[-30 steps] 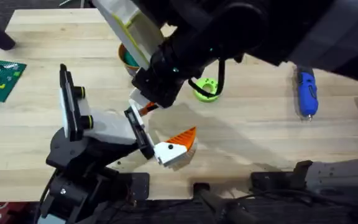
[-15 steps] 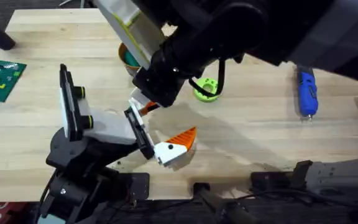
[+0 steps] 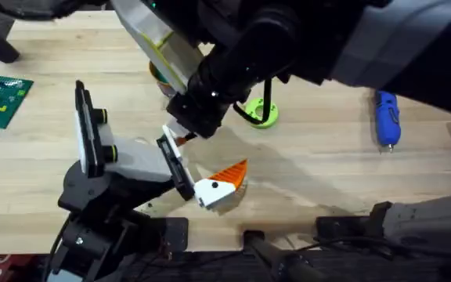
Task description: Pick up the gripper from the table and insert it into the empty holder that is missing its gripper. Then pick up a screw, insert it into the mounting hole, and use the screwdriver to tighten it. Finally, clean up the table by picking up the vegetable and placing it into the bucket.
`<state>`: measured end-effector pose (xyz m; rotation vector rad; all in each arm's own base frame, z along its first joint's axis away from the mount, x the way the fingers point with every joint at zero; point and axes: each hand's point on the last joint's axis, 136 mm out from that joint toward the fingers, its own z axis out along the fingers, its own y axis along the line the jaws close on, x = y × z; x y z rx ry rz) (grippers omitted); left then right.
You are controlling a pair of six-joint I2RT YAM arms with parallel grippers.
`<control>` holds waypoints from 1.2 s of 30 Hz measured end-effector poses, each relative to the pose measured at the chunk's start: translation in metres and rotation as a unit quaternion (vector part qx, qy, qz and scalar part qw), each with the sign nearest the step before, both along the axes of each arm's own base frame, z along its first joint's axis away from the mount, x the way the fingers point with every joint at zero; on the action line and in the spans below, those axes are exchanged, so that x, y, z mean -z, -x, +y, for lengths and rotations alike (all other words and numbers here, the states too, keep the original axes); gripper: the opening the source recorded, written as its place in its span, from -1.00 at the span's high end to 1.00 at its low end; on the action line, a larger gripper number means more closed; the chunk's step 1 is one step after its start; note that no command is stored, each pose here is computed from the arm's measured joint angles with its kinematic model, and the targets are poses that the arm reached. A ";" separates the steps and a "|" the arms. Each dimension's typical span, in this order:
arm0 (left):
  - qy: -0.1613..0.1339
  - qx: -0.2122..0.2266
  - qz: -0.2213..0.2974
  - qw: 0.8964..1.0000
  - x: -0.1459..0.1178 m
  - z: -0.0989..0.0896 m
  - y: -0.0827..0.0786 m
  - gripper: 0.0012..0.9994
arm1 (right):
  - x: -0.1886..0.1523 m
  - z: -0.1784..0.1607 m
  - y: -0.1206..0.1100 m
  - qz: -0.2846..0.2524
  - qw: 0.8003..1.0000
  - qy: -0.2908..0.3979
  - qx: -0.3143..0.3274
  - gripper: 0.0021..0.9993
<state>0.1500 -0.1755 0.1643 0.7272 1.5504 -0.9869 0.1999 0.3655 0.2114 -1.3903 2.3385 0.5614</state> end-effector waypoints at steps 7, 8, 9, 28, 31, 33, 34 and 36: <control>0.000 0.000 0.000 1.000 0.000 0.000 0.000 -0.97 | 0.000 0.000 0.000 0.000 1.000 0.000 0.000 0.98; 0.000 0.000 0.000 1.000 0.000 0.000 0.000 -0.97 | 0.000 0.000 0.000 0.000 1.000 0.000 0.000 0.98; 0.000 0.000 0.000 1.000 0.000 0.000 0.000 -0.97 | 0.000 0.000 0.000 0.000 1.000 0.000 0.000 0.98; 0.000 0.000 0.000 1.000 0.000 0.000 0.000 -0.97 | 0.000 0.000 0.000 0.001 1.000 0.001 0.001 0.57; 0.000 0.000 0.000 1.000 0.000 0.000 0.000 -0.97 | 0.001 -0.001 -0.002 -0.002 1.000 0.003 0.005 -0.29; 0.000 0.000 0.000 1.000 0.000 0.000 0.000 -0.97 | 0.001 -0.006 -0.010 -0.010 1.000 0.007 0.017 -0.85; 0.000 0.000 0.001 1.000 0.000 0.000 0.000 -0.97 | 0.001 -0.008 -0.013 -0.011 1.000 0.008 0.020 -0.94; 0.001 -0.001 0.002 1.000 0.000 0.000 0.000 -0.97 | 0.001 -0.009 -0.015 -0.011 1.000 0.009 0.022 -0.98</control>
